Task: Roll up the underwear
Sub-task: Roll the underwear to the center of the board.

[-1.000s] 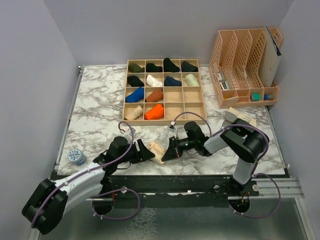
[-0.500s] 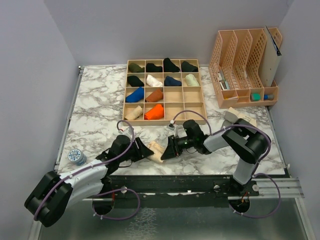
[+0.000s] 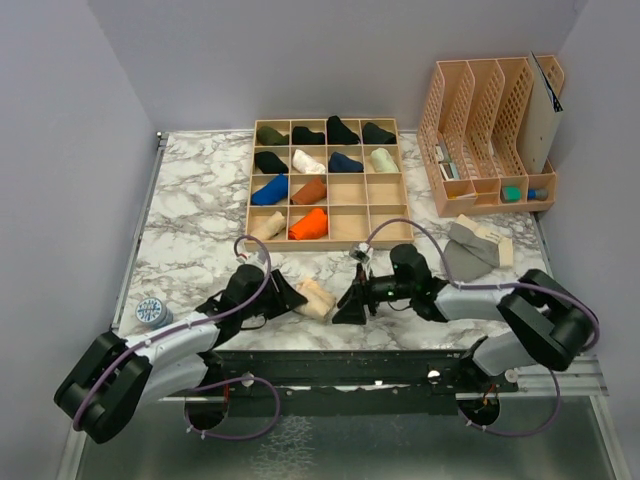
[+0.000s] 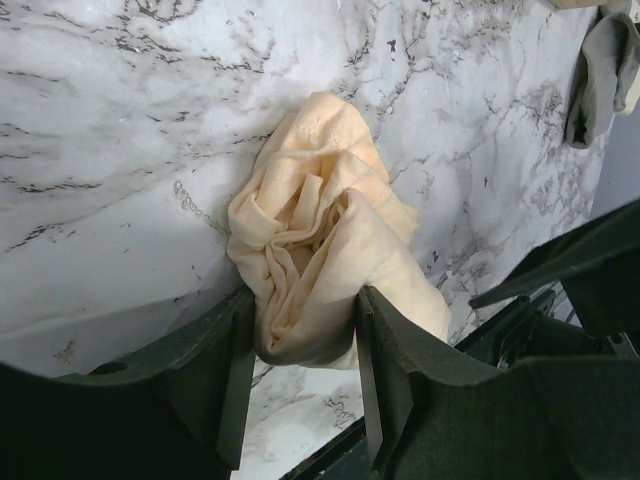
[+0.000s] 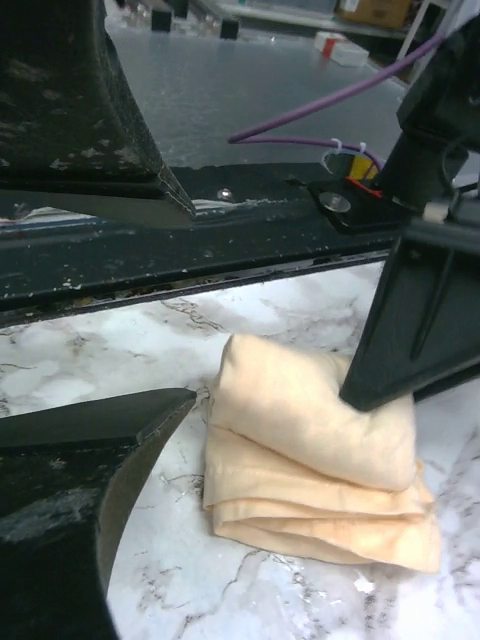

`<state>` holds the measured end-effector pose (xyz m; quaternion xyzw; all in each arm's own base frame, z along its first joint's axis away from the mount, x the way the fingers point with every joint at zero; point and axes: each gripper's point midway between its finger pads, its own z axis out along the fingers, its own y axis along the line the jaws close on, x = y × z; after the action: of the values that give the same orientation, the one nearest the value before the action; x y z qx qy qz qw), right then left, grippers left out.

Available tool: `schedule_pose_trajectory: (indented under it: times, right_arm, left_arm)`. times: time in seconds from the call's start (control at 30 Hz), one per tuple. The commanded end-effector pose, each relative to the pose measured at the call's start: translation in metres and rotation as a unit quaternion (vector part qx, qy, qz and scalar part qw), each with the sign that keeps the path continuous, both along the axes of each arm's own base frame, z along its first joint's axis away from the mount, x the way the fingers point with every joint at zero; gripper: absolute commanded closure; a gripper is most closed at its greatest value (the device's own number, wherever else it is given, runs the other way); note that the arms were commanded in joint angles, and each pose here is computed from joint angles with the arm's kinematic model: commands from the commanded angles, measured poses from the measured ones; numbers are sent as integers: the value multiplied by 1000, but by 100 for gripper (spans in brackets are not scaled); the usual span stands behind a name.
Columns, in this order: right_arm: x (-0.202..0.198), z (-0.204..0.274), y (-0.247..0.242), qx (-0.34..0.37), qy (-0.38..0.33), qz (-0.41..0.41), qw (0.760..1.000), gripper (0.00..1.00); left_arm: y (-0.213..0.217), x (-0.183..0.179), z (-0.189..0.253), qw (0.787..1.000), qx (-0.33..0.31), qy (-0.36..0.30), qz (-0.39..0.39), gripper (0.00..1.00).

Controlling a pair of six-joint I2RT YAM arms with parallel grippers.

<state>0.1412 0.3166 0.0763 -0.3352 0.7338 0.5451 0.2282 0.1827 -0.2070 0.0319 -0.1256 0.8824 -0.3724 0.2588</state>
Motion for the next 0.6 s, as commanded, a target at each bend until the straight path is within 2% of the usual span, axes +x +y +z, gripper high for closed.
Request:
schedule_pose_trajectory:
  times: [0.0,0.07,0.17,0.27,0.33,0.4,0.57]
  right_arm:
    - [10,19,-8,21,-165,-12,986,31]
    - [18,24,-11,-4,-263,-31,964,31]
    - [22,31,-12,-28,-402,-26,915,31]
    - [25,38,-12,-47,-496,-29,866,32]
    - [24,39,-8,-57,-536,-18,842,33]
    - [16,36,3,-56,-564,21,823,39]
    - [9,18,25,-70,-591,84,799,43]
  left_arm:
    - [27,-14,-38,995,83,51,15,52]
    - [25,-15,-37,995,84,55,11,52]
    - [26,-15,-36,994,92,61,12,51]
    - [25,-15,-35,994,91,65,11,51]
    - [24,-16,-35,993,91,69,9,51]
    - [22,-16,-34,993,89,73,7,51]
    - [21,-16,-32,993,92,77,2,51]
